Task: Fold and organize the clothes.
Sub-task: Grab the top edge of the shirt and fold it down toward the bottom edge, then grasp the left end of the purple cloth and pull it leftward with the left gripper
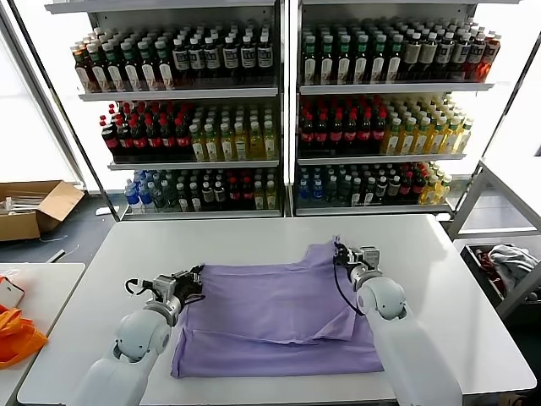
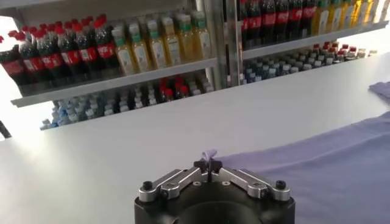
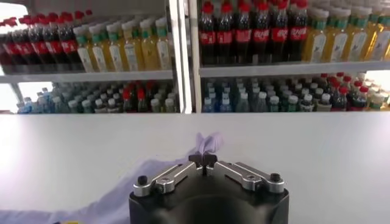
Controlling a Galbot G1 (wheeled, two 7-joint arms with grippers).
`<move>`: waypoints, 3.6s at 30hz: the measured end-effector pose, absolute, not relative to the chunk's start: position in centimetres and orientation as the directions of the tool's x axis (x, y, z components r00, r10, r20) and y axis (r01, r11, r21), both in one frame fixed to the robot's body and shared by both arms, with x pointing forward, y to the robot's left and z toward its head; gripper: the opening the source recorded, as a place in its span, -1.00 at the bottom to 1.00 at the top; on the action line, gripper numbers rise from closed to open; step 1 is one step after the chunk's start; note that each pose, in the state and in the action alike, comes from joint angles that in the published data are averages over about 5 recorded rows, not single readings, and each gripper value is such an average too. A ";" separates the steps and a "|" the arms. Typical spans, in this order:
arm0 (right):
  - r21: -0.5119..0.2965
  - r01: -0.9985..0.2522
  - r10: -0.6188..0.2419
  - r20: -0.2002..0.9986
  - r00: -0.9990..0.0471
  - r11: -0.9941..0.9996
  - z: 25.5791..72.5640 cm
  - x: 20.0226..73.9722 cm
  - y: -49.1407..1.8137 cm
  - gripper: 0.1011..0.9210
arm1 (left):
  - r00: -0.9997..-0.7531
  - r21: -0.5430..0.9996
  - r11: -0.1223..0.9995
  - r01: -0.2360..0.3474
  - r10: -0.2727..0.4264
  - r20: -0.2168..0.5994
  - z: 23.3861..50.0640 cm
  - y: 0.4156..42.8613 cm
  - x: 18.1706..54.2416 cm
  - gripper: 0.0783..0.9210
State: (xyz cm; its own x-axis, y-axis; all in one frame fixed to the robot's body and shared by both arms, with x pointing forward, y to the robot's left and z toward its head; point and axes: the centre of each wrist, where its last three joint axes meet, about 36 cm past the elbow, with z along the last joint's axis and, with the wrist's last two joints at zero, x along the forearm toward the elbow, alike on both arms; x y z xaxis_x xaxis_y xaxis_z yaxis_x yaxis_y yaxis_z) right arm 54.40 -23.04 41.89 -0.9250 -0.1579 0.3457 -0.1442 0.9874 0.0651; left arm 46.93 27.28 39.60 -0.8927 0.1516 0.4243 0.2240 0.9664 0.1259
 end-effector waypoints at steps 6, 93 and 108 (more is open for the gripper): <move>0.078 -0.145 -0.162 0.286 -0.944 0.986 43.9 52.1 -22.8 -0.98 | -0.912 0.126 0.965 0.229 0.168 0.375 40.7 27.3 45.5 -0.99; -0.030 0.084 0.089 0.250 -0.964 0.996 44.7 30.8 -26.2 0.76 | -0.948 0.152 0.987 0.053 0.002 0.318 42.3 22.5 29.4 0.76; -0.005 0.072 0.072 0.187 -0.980 0.997 47.1 31.9 -26.7 0.76 | -0.910 0.076 0.997 0.008 -0.024 0.414 39.4 22.4 29.2 0.77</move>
